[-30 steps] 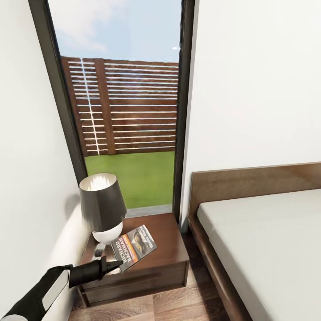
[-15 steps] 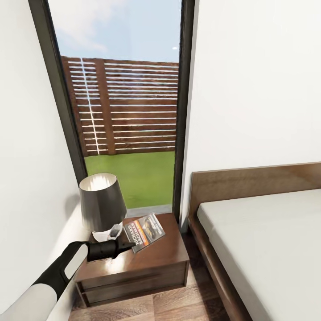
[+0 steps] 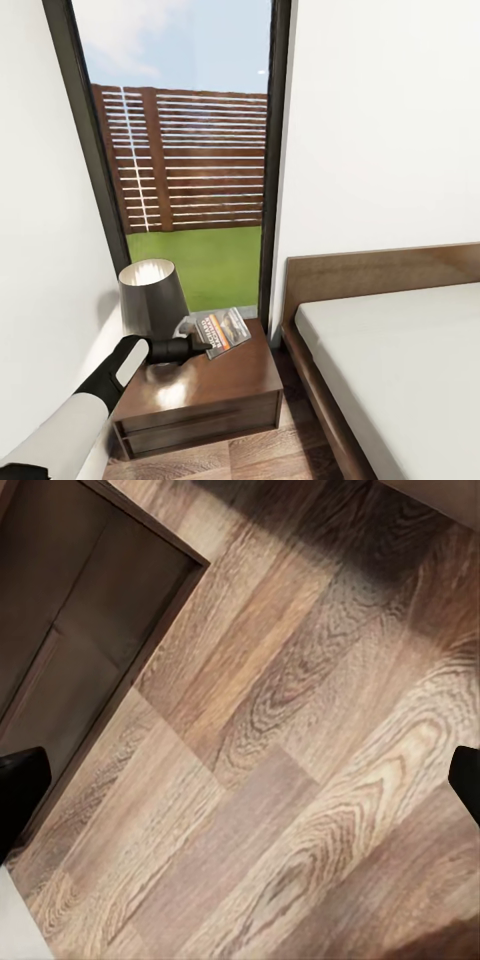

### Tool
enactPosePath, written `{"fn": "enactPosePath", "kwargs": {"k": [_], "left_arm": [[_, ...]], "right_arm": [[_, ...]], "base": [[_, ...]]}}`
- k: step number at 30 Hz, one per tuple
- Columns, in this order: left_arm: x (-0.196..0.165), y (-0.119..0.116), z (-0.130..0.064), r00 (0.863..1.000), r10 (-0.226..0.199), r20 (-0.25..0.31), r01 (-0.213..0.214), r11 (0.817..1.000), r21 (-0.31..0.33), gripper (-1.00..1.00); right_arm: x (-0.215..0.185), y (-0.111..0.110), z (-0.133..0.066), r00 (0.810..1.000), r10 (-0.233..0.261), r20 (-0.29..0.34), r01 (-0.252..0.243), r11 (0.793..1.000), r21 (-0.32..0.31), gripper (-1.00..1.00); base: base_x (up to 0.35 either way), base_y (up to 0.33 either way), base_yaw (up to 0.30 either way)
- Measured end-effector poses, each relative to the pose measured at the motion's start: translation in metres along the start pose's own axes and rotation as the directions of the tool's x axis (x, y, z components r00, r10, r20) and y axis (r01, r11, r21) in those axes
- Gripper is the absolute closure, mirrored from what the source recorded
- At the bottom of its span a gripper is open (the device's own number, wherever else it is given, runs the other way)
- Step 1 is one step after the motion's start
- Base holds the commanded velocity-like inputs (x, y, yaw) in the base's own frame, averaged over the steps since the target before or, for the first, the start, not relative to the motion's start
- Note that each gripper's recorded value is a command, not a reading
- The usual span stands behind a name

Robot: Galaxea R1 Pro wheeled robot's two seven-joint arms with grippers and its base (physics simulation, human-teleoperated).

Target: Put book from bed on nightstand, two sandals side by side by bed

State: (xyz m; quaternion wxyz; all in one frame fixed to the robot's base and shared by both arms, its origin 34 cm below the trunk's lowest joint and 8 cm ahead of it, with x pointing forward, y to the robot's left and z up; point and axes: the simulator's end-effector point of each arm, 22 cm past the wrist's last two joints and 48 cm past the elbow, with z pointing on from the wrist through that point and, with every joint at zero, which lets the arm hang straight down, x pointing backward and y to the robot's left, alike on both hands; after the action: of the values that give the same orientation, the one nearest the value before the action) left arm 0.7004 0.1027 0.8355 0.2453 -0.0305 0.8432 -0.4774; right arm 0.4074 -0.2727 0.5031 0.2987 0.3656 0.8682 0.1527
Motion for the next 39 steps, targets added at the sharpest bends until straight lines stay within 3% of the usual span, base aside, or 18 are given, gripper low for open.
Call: {"fn": "enactPosePath", "kwargs": {"k": [11,39], "left_arm": [[-0.007,-0.002,0.026,0.998,-0.046,-0.041,0.043,0.996,-0.082,1.0],[-0.016,0.002,0.023,0.998,-0.051,-0.03,0.049,0.995,-0.092,1.0]], "right_arm": [[-0.001,-0.001,0.0,1.0,0.006,0.006,-0.006,1.0,0.003,-1.0],[-0.004,0.006,0.0,1.0,0.007,0.009,-0.006,0.999,-0.032,-1.0]], "base": [[0.0,0.0,0.0],[0.0,0.0,0.0]]}}
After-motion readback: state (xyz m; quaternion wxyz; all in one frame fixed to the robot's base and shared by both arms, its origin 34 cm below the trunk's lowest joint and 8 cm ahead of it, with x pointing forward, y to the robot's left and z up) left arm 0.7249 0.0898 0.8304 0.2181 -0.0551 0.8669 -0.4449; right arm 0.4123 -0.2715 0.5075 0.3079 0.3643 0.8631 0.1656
